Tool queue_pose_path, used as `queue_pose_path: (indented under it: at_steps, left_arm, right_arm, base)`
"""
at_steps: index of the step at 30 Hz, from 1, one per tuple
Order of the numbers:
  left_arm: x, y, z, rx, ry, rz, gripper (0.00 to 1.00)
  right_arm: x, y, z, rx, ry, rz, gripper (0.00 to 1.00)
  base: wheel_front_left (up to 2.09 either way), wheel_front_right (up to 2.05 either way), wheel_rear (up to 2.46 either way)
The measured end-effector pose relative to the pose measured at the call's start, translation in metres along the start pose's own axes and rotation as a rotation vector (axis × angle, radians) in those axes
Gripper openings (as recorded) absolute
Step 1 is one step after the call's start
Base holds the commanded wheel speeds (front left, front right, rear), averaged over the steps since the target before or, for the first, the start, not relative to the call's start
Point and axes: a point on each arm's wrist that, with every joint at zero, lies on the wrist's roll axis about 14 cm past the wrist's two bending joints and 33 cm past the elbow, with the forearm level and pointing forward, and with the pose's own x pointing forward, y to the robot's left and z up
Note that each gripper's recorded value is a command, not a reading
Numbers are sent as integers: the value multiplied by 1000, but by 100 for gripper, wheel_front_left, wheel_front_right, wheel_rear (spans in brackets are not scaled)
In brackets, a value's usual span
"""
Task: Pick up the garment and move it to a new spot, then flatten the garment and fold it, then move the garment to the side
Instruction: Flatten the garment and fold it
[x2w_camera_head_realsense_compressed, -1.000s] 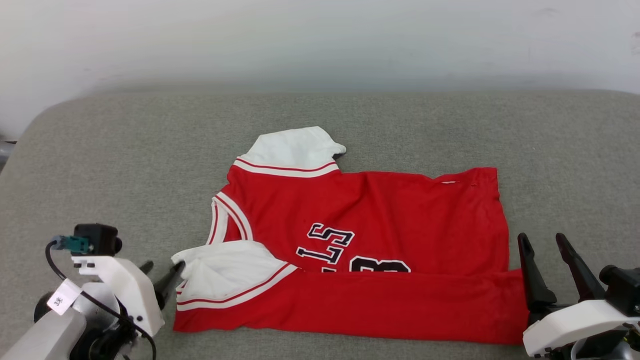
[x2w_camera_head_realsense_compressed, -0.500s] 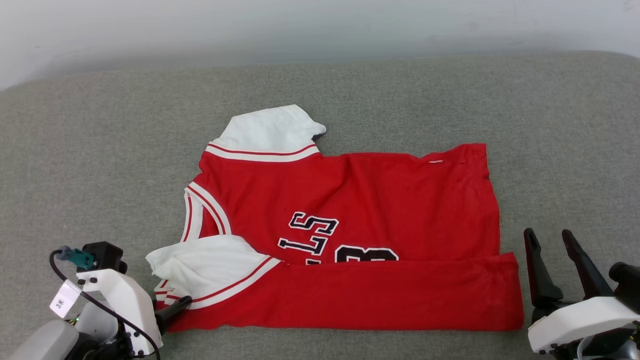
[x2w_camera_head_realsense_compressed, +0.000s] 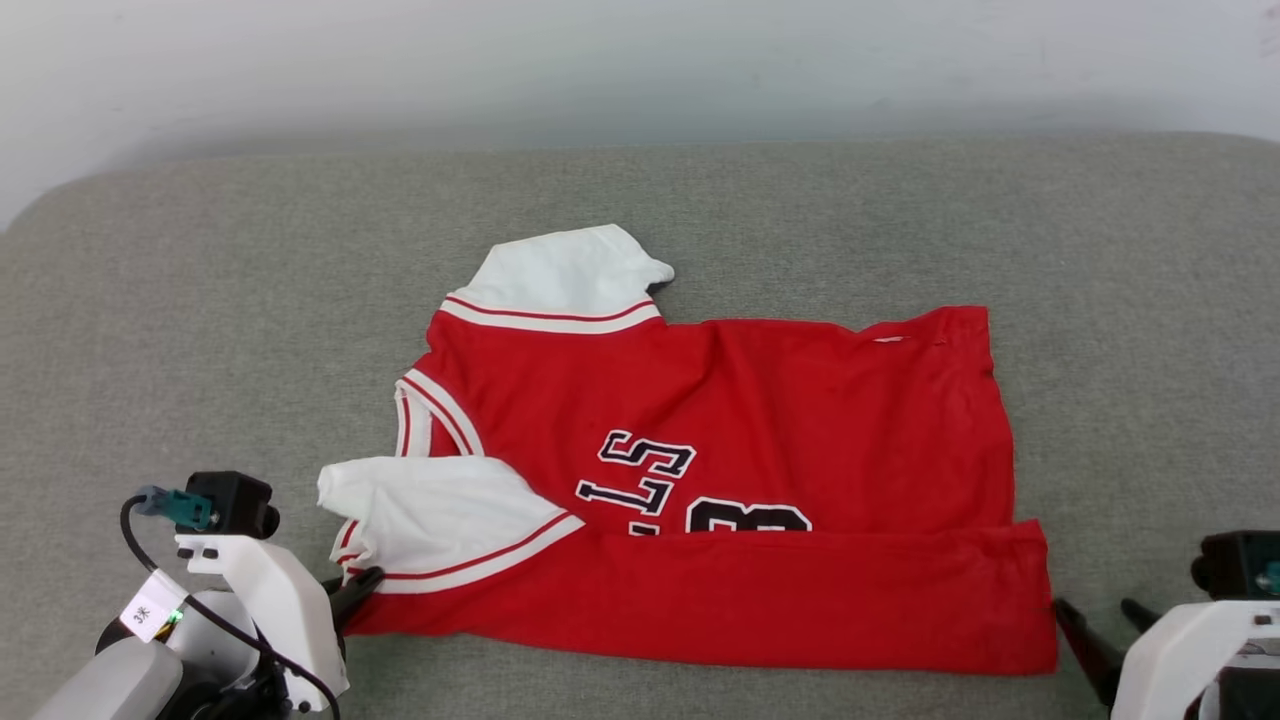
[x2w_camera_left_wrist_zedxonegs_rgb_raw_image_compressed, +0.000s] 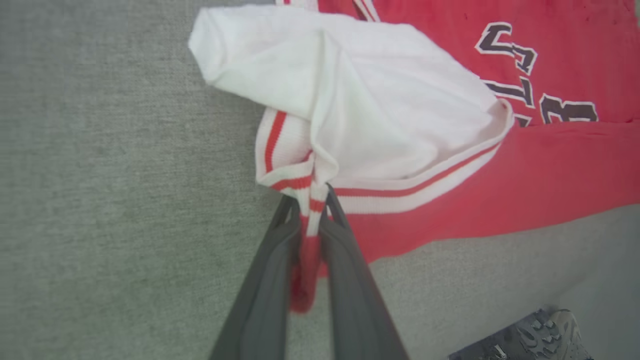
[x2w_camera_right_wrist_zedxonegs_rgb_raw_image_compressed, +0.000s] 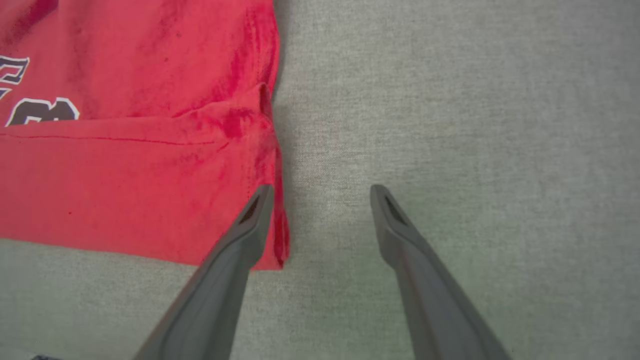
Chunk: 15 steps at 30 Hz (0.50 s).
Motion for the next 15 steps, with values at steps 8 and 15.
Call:
queue_pose_path:
  at_steps: [8, 15]
  left_arm:
    - [-7, -10, 8, 23, -43, -12, 0]
    - [-2, -7, -1, 6, -23, -8, 0]
  right_arm:
    - [16, 35, -16, -53, 171, 108, 100]
    - [36, 50, -38, -57, 291, 153, 36]
  base:
    - [0, 0, 0]
    - [0, 0, 0]
